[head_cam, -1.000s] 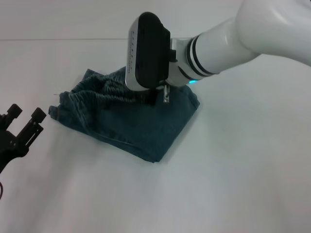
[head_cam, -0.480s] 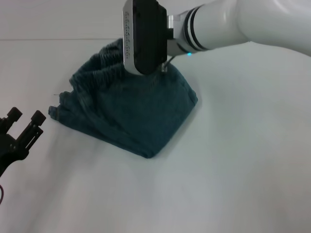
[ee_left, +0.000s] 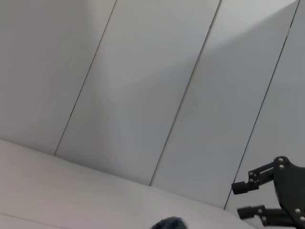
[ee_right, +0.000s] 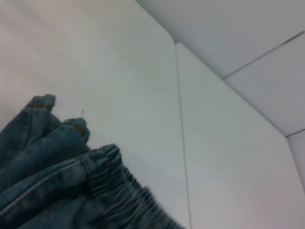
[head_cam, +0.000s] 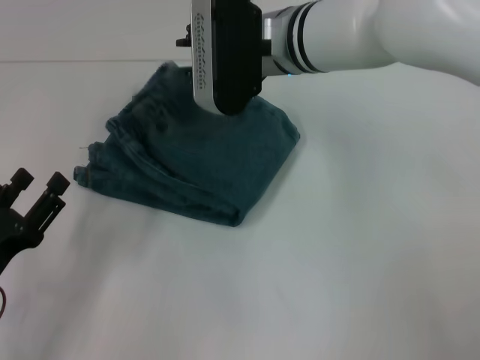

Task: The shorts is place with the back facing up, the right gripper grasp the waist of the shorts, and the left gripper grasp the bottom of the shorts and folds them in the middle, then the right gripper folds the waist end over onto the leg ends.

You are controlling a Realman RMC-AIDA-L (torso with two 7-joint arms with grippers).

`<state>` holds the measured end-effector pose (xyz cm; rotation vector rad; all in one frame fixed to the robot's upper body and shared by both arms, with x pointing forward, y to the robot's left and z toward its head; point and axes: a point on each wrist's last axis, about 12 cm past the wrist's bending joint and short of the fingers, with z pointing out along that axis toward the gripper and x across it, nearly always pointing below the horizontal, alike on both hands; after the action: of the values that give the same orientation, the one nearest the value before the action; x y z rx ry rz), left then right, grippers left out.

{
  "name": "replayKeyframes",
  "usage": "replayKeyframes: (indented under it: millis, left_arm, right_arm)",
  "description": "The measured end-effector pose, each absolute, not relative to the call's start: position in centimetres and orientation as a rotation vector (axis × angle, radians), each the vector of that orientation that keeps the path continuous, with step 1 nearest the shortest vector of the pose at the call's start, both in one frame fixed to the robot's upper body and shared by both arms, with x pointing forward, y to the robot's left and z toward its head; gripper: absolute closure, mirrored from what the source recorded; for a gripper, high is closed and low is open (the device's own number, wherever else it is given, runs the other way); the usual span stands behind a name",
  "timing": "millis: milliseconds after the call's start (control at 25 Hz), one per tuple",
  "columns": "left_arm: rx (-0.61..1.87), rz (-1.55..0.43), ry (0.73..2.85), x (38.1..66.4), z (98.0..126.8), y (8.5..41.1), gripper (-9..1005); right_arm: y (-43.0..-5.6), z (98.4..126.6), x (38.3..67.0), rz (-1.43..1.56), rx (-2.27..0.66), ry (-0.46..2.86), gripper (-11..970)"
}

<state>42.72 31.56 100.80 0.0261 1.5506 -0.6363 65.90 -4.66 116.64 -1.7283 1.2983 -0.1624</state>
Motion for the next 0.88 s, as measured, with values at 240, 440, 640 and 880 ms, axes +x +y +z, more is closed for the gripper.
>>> replayKeyframes:
  millis: [240, 440, 640, 880]
  left_arm:
    - [0.033, -0.635, 1.548, 43.0, 100.9, 31.6, 261]
    - [0.062, -0.629, 1.544, 43.3, 101.1, 31.6, 261]
    - [0.139, -0.614, 1.519, 43.6, 101.7, 31.6, 260]
    - [0.192, -0.620, 1.469, 44.3, 102.5, 31.4, 260]
  right_arm:
    - [-5.4, 116.3, 65.7, -0.134, -1.680, 1.329, 491]
    - [-7.9, 117.0, 65.4, -0.022, -1.491, 1.415, 351]
    - [-13.4, 116.6, 62.6, 0.245, -1.200, 1.540, 228]
    - [-19.5, 114.7, 58.0, 0.595, -0.915, 1.601, 33]
